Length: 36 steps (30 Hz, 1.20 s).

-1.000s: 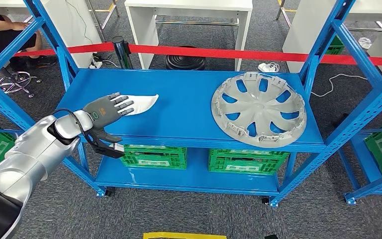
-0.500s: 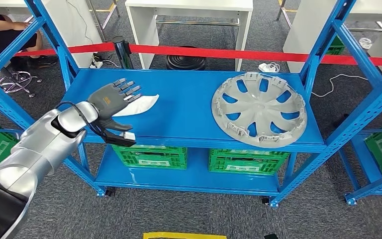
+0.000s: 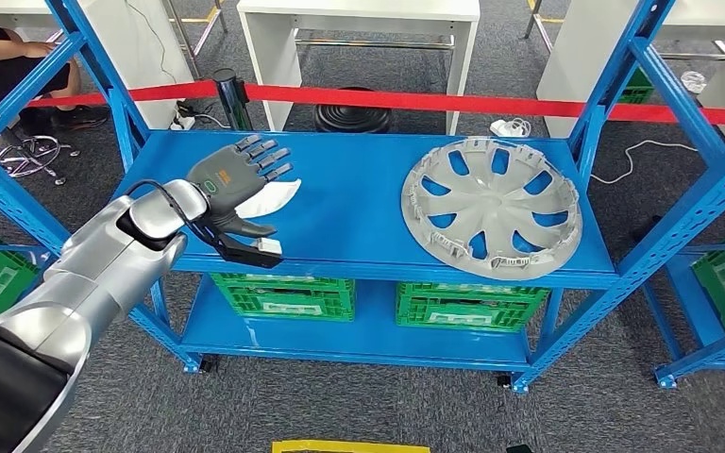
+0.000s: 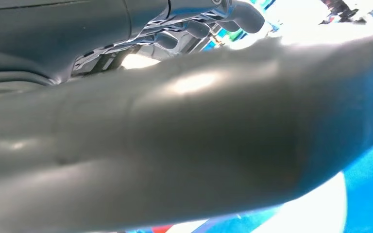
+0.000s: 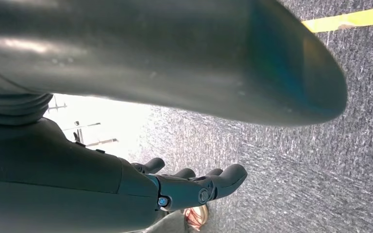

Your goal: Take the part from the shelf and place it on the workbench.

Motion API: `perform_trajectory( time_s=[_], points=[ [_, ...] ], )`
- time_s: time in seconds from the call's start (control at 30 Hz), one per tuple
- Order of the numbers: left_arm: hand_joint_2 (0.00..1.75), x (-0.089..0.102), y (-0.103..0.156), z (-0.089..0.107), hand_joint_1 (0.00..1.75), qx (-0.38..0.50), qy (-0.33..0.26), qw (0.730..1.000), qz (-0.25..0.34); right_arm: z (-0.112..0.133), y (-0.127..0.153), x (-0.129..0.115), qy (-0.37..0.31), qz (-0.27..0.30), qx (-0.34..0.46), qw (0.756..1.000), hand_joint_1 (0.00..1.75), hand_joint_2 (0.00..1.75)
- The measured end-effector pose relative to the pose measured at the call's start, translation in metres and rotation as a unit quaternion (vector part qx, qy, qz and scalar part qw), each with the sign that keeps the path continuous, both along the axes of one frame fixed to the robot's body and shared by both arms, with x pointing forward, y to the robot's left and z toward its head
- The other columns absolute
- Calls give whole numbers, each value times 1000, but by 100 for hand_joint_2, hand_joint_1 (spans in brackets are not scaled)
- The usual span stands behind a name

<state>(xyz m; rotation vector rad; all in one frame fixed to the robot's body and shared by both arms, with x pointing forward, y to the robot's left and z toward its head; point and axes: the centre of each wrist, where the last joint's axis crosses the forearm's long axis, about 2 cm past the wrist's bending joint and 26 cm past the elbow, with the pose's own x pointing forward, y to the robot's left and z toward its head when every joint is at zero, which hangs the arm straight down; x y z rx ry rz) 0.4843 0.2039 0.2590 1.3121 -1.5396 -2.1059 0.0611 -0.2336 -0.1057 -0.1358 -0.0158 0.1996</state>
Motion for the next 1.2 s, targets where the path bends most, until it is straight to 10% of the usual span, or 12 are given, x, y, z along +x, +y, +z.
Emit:
perform_trajectory(
  time_s=[1.2],
  points=[
    [0,1,5,-5,0,8,34,998,54,0,4,-6,5,-1,6,1000,0,0]
  ],
)
